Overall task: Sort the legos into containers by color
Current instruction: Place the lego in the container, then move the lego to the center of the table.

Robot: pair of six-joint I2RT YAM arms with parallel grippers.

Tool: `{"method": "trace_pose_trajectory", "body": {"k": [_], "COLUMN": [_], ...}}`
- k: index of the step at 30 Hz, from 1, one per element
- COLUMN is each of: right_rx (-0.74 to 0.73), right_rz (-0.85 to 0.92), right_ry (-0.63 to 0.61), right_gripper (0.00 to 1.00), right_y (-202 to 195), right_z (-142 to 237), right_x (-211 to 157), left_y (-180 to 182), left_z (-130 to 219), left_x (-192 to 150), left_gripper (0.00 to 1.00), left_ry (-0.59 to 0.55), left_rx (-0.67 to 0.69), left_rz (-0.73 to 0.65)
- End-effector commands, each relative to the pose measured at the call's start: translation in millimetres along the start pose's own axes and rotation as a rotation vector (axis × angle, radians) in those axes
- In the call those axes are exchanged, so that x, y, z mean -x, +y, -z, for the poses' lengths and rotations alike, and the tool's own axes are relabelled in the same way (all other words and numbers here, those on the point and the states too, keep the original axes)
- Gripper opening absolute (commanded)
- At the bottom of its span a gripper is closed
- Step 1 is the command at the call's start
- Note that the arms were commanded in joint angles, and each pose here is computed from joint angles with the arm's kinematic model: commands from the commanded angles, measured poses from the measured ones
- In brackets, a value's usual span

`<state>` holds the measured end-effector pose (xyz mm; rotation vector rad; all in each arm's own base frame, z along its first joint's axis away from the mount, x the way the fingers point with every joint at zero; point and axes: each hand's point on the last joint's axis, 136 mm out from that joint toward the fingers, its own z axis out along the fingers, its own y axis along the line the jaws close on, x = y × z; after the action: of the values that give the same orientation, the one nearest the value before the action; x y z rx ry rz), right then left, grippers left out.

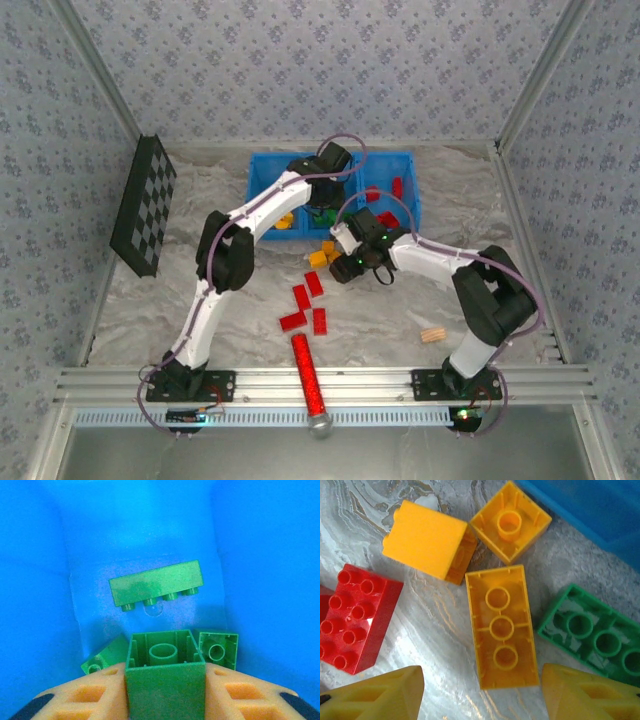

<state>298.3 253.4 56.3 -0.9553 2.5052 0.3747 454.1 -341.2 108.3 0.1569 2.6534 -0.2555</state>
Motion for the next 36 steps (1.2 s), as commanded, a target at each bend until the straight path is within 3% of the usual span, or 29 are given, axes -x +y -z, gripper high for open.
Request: {"method": "trace_pose_trajectory", "body": {"k": [1,9,22,27,36], "right_rx": [-0.034,-0.077,-0.042,-0.036,-0.047], "right_rz": [0.054,0.043,-0.018,-0.041,-0.116], "right_ry": [-0.007,-0.025,0.013,0.070,0.153], "right_gripper": [0.65,0.65,0.65,0.65,0.65], "right_y": [-4,-21,-41,-36,-19], "right_z": [3,15,-15,-20,5], "right_x": [11,20,17,-2,-49], "left_y": [-1,-2,2,11,23], "left_z": [9,24,82,92,107], "left_x": [3,7,9,-3,-19], "left_gripper": [0.43,0.56,0.58,0.58,0.59], "left_ry": [0.004,-0.018,-0.091,-0.086,-0.082], "left_rx": [-0.014,-0.029,-0.085,-0.078,-0.071], "left_rz": [-0.004,-0.005,-0.001,0.000,0.005]}}
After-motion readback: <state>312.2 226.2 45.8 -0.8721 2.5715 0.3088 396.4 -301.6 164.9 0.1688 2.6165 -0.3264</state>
